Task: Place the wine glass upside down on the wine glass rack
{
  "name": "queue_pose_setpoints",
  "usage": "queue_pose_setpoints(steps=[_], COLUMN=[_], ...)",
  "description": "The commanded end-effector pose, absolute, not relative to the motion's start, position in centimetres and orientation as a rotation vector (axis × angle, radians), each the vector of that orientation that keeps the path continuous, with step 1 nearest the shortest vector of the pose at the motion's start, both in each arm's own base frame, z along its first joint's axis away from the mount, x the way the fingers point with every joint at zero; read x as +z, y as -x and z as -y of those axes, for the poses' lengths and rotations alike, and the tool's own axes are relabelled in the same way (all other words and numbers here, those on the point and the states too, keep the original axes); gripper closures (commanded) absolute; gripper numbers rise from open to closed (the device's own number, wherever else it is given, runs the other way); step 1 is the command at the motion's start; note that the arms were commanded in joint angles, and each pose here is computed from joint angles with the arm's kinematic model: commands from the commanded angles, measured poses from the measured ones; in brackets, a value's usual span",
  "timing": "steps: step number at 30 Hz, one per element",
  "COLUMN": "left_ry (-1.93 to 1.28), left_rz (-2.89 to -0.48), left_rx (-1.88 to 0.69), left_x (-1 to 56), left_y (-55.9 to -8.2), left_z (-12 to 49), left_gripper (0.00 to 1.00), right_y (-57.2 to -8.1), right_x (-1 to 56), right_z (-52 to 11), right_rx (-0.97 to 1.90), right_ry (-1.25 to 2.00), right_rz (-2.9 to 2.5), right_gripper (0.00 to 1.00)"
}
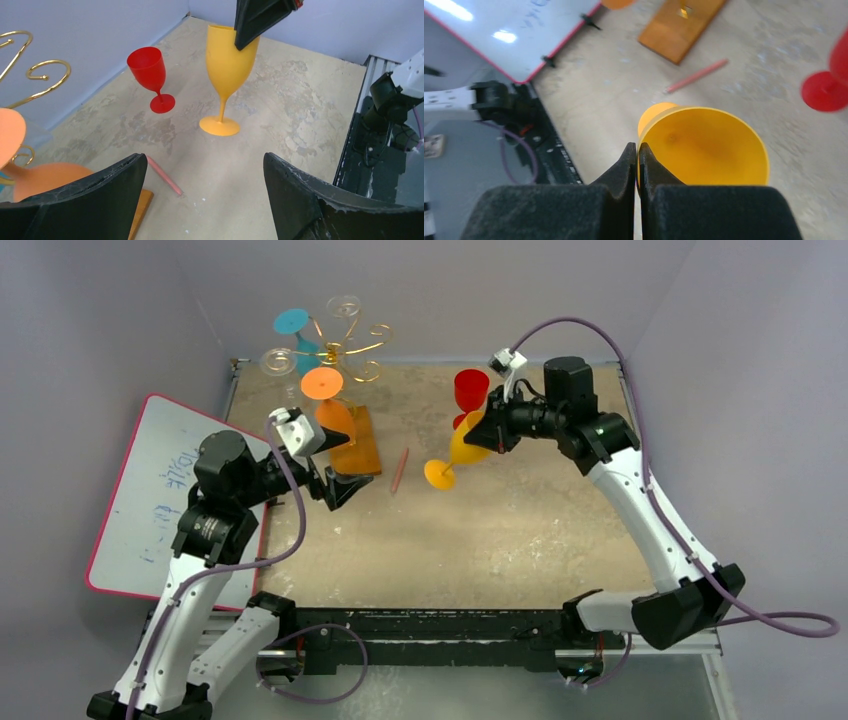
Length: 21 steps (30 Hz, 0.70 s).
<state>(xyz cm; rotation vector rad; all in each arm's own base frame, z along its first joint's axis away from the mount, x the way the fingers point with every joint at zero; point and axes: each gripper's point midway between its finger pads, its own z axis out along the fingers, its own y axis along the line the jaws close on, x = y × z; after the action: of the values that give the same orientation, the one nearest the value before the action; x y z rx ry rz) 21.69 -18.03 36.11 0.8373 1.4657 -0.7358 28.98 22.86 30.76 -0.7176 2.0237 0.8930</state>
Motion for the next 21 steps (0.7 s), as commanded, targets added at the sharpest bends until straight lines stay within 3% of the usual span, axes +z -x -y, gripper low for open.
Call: queue_pose_setpoints(steps=[1,8,21], left_ry=[-1.008,-1.227,-1.478], left_rz=[-1.324,-1.2,-1.119], left_rx=[-0.693,-0.656,-0.674], left_x=[36.3,34.6,31.1], left_y=[-20.3,-18.5,-16.1], left_z=[18.5,19.0,19.0], left_gripper=[0.15,0.2,0.22], right_y=[-24.8,-20.5,-17.3], right_x=[36.6,40.4,42.6], right_z=[-25.5,-27.3,-28.2], right_rx=[1.185,1.49,1.674], right_ry=[0.84,0.975,1.066], right_rz=[-1.791,-1.581,-1.437], right_gripper=[1.0,1.0,1.0])
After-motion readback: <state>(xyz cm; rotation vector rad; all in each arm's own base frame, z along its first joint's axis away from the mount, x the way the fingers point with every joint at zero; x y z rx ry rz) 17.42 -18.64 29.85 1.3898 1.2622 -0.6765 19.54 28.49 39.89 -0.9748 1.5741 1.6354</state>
